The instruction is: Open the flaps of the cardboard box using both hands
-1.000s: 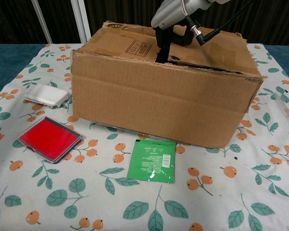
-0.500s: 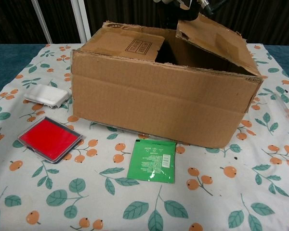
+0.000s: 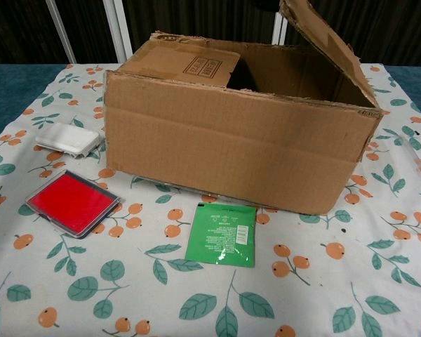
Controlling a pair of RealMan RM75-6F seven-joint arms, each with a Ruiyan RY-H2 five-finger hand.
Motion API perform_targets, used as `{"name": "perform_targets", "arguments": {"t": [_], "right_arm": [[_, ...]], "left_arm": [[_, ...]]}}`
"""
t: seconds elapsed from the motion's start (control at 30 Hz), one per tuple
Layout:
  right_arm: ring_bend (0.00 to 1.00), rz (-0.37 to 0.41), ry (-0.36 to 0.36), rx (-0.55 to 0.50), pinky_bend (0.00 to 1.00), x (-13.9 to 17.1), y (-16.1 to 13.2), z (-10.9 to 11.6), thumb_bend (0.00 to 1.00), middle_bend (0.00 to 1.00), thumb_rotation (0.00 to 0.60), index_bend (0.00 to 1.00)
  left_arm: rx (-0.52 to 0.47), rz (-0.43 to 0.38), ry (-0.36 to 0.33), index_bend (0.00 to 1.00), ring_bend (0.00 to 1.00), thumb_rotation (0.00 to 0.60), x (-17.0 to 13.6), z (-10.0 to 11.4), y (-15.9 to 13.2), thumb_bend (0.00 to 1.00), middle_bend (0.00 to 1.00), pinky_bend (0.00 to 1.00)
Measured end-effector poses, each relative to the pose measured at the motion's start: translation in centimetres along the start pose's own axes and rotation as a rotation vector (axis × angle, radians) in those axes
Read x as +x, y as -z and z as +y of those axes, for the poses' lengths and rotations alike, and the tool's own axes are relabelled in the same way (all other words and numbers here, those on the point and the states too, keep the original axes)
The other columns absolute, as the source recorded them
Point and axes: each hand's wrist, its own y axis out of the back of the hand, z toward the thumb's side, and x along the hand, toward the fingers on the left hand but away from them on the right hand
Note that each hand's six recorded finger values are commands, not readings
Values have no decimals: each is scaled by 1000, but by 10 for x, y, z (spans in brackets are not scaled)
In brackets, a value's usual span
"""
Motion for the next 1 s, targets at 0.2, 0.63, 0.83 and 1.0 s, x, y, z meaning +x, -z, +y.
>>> {"name": "perform_targets", "arguments": {"t": [0.2,0.63,0.83,1.0], "right_arm": [[371,-32,-38,39,338,11,15,-7,1000,597,600,686],[351,-78,-75,81,334,36,34,-16,994,556,600,682],[328,-78,-76,99,332,40,33,-18,903,522,600,585],[310,-83,-75,112,323,44,34,-18,883,504,600,572]], "left_arm": [[-4,-2,0,0,0,600,-1,0,-1,61,0,0],[-9,4,8,0,0,600,-1,-1,-1,61,0,0],[-10,8,10,0,0,600,-1,0,0,61,0,0],[-11,10,8,0,0,600,-1,1,0,61,0,0]]}}
